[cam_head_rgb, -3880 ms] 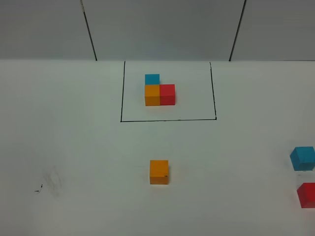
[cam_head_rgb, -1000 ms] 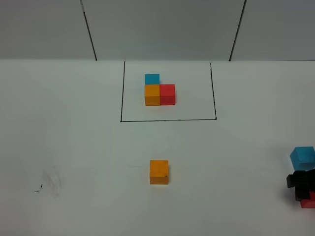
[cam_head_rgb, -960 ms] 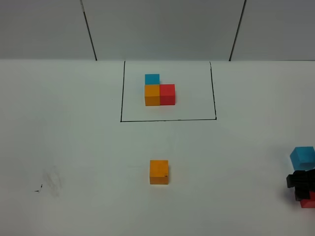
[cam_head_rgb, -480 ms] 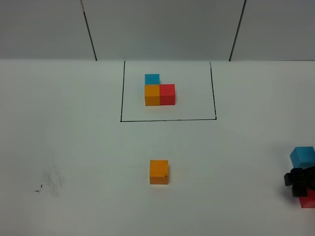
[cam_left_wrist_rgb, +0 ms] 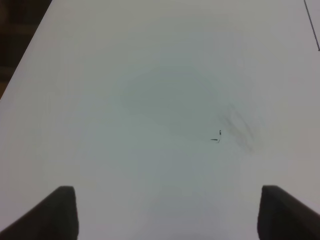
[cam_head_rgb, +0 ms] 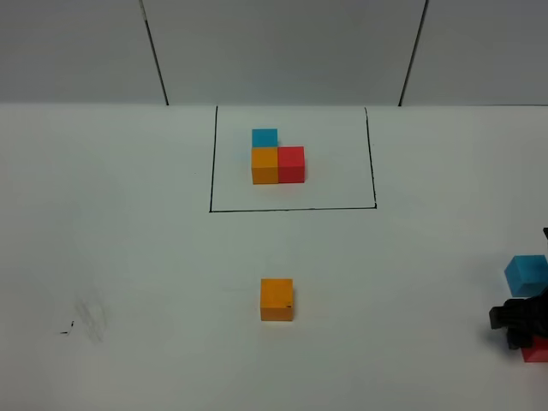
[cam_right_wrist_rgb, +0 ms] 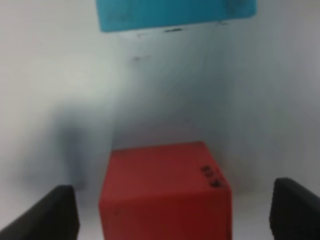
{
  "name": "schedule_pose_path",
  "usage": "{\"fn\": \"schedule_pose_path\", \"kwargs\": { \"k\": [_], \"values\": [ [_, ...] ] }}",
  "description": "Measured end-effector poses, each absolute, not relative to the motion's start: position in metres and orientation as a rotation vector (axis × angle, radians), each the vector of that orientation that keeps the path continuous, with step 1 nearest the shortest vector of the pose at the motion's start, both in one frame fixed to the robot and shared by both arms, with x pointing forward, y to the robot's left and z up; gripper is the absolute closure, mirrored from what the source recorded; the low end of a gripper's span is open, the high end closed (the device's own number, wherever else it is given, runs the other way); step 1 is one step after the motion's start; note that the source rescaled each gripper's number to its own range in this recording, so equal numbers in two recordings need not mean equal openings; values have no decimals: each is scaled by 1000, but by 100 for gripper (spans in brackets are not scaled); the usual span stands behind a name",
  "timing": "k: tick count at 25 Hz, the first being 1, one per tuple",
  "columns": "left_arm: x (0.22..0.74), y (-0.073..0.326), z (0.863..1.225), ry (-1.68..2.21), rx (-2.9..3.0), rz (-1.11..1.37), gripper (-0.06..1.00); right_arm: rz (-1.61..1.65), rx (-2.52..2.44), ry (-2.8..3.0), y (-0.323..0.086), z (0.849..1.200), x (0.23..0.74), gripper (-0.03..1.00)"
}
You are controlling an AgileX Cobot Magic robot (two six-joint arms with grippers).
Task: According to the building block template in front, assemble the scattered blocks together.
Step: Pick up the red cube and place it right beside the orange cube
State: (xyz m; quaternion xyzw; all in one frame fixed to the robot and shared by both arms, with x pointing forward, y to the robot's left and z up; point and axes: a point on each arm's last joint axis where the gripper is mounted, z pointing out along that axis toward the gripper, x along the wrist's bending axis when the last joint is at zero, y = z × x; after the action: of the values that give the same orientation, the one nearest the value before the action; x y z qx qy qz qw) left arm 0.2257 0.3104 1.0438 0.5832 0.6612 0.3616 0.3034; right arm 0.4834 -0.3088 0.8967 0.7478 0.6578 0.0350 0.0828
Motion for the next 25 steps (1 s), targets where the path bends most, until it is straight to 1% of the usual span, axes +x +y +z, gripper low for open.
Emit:
{"fn": "schedule_pose_path", "kwargs": {
  "k": [2,3,4,8,11,15,17,22,25],
  "values": [
    [226,310,1044,1752,1546,958,34,105,2233,1964,-309,897,483,74],
    [226,310,1044,1752,1546,958,34,105,2233,1964,-309,897,483,90],
    [226,310,1044,1752,1546,958,34,102,2234,1965,-309,897,483,97],
    [226,310,1044,1752,1546,958,34,84,2222,1981,-309,898,482,96],
    [226,310,1044,1752,1546,958,34,75,2143,2056,-302,910,477,96],
    [226,310,1044,1752,1546,958,34,217,1846,2235,-271,944,474,96],
    [226,310,1044,1752,1546,958,34,256,1678,2358,-255,955,476,96],
    [226,310,1044,1752,1546,958,34,243,1300,2642,-217,959,491,96],
    [226,310,1044,1752,1546,958,34,229,1177,2722,-195,959,504,96]
  ]
}}
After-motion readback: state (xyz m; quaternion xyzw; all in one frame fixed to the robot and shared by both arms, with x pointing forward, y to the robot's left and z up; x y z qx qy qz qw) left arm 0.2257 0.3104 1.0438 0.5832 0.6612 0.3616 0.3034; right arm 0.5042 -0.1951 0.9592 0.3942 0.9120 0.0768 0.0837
